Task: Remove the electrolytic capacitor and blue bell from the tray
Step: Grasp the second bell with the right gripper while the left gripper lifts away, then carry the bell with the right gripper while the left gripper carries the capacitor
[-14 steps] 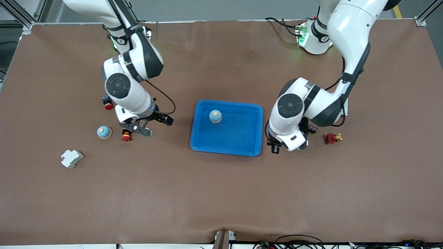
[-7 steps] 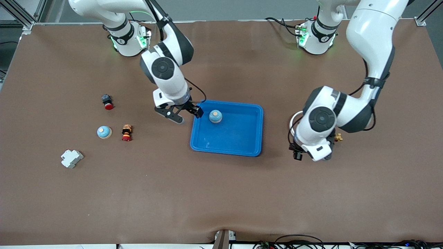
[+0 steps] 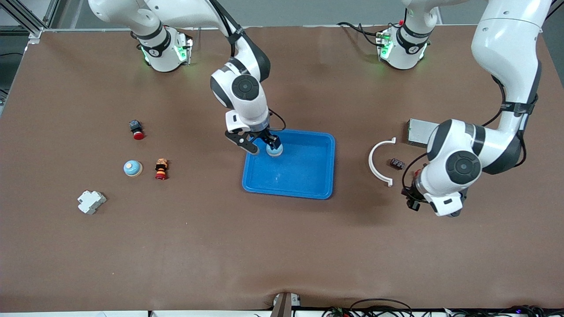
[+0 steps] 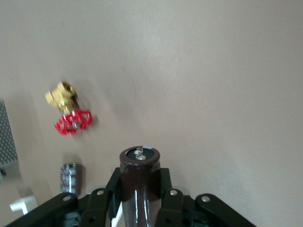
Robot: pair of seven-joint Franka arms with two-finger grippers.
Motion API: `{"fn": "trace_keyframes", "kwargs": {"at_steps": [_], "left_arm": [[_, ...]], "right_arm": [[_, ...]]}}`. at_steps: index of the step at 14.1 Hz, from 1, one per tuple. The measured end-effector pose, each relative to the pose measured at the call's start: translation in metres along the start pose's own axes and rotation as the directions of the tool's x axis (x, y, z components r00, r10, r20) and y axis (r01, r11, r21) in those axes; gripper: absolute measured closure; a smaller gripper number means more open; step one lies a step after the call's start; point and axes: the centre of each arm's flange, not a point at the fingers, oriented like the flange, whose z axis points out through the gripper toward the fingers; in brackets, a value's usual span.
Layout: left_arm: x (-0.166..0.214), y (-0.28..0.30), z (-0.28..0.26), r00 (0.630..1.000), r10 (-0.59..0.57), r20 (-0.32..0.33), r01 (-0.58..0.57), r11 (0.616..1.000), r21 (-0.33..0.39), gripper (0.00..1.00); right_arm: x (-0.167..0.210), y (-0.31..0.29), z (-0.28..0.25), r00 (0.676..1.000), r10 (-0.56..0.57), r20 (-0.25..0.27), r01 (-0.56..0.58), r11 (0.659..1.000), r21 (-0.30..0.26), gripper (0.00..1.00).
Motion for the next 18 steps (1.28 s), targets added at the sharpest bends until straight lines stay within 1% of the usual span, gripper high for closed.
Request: {"fn": "trace_keyframes", "kwargs": {"at_steps": [3, 6, 12, 15, 16, 17, 18], "left_arm": [[0.036, -0.012, 0.003, 0.998, 0.065, 0.005, -0.065, 0.998, 0.001, 0.65], [0.064, -0.022, 0.004, 0.991, 0.134, 0.007, -0.134, 0.991, -0.004, 0.65], [0.085, -0.026, -0.003, 0.971, 0.239, -0.004, -0.239, 0.971, -0.022, 0.65], [0.100, -0.031, -0.006, 0.951, 0.310, -0.012, -0.310, 0.950, -0.029, 0.65], [0.105, -0.032, -0.007, 0.945, 0.328, -0.013, -0.328, 0.944, -0.030, 0.65], [0.109, -0.034, -0.007, 0.940, 0.342, -0.014, -0.342, 0.939, -0.030, 0.65], [0.112, -0.036, -0.007, 0.936, 0.353, -0.012, -0.353, 0.935, -0.028, 0.65]], "right_arm": [[-0.011, -0.005, 0.028, 1.000, 0.018, -0.004, -0.018, 1.000, -0.008, 0.00], [-0.018, -0.014, 0.042, 1.000, 0.030, -0.006, -0.030, 0.999, -0.014, 0.00], [-0.018, -0.021, 0.053, 0.999, 0.035, -0.020, -0.035, 0.999, -0.017, 0.00], [-0.018, -0.022, 0.052, 0.999, 0.029, -0.025, -0.029, 0.999, -0.015, 0.00], [-0.018, -0.022, 0.052, 0.999, 0.025, -0.028, -0.026, 1.000, -0.016, 0.07], [-0.018, -0.022, 0.052, 0.999, 0.023, -0.030, -0.024, 1.000, -0.016, 0.16], [-0.018, -0.022, 0.052, 0.999, 0.023, -0.030, -0.023, 1.000, -0.016, 0.30]]}}
